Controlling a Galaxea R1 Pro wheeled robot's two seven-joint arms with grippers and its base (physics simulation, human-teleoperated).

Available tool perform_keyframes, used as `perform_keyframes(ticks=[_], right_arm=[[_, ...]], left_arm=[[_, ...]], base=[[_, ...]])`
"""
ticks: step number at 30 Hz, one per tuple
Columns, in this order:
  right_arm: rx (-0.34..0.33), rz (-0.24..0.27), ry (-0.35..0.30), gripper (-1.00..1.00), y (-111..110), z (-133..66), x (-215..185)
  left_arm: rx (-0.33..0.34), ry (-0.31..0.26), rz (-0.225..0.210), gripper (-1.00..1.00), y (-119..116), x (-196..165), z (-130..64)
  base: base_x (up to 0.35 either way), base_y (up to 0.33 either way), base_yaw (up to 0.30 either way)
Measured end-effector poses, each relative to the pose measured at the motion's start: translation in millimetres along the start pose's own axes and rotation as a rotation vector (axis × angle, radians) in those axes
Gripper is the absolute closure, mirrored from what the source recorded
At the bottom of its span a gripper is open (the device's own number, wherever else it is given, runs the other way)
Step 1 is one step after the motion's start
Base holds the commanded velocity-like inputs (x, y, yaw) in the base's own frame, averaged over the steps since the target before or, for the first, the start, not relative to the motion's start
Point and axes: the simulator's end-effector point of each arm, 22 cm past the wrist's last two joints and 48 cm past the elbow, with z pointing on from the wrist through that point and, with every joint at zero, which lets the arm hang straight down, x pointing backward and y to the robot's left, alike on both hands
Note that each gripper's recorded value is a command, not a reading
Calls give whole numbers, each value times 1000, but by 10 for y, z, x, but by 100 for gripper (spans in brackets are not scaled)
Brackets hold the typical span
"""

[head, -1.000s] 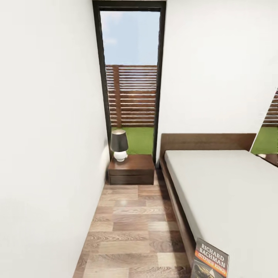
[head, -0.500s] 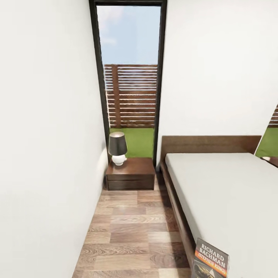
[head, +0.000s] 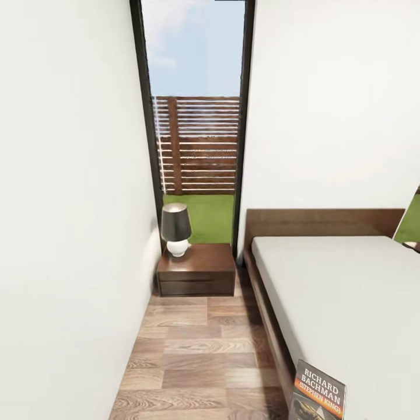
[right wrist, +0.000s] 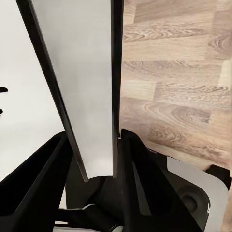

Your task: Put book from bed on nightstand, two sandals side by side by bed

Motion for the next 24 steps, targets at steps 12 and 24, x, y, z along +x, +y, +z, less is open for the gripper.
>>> perform_keyframes(ticks=[12,24], right_arm=[[0,0,0,100,0,0,0],[0,0,0,100,0,0,0]], left_arm=[[0,0,0,-100,0,0,0],[0,0,0,-100,0,0,0]], base=[[326,0,0],[326,0,0]])
